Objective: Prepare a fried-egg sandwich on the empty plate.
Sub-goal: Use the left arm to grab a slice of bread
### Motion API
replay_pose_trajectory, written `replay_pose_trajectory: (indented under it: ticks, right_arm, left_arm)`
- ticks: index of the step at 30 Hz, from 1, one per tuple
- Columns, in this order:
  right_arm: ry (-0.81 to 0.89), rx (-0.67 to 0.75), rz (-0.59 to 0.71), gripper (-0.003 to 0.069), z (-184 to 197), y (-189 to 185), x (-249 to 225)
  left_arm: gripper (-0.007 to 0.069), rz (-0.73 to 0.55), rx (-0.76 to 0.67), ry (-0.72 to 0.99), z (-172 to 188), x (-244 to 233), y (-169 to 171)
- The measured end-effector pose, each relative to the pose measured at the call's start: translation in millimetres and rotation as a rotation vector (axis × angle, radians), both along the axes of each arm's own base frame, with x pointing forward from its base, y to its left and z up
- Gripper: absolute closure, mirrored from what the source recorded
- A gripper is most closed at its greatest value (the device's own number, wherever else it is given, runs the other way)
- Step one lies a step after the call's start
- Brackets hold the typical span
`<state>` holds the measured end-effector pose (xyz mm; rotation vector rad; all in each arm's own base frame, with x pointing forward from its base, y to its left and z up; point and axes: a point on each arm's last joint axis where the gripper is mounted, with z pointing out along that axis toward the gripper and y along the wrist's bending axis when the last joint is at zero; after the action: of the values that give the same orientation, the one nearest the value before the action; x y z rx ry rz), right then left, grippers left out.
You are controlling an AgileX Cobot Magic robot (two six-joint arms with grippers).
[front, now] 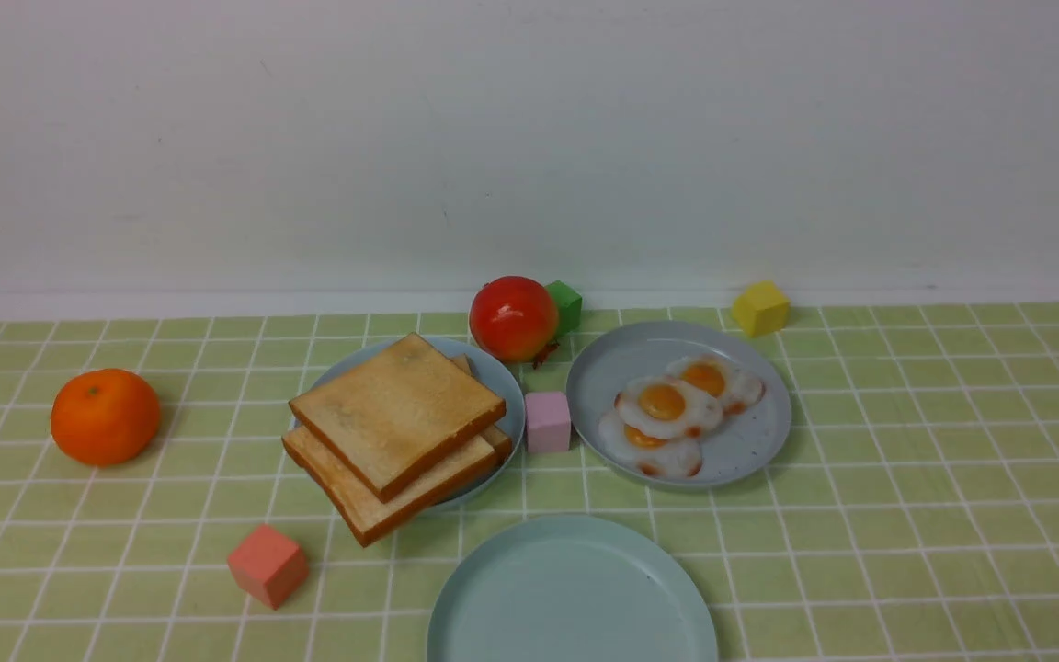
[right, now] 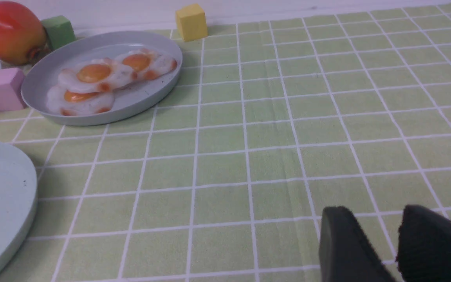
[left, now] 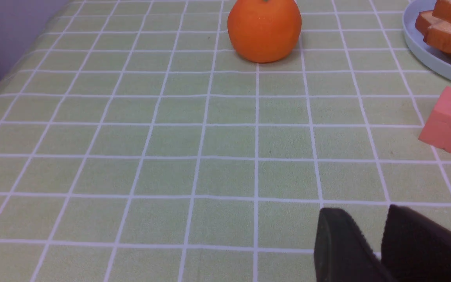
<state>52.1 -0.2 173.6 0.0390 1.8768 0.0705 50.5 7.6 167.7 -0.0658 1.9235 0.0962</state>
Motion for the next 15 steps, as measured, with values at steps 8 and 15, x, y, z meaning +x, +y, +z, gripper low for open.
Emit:
replay_pose_trajectory:
  ticks: [8,15]
  right_arm:
    - [0.000,0.000,0.000,0.0418,0.0,0.0,0.0]
    - [0.000,0.000,0.000,0.0418,0.0,0.0,0.0]
  left_arm:
    - [0.0428,0.000,0.000,0.000,0.0,0.0,0.0]
    - [0.0419,0.000,0.000,0.000,0.0,0.0,0.0]
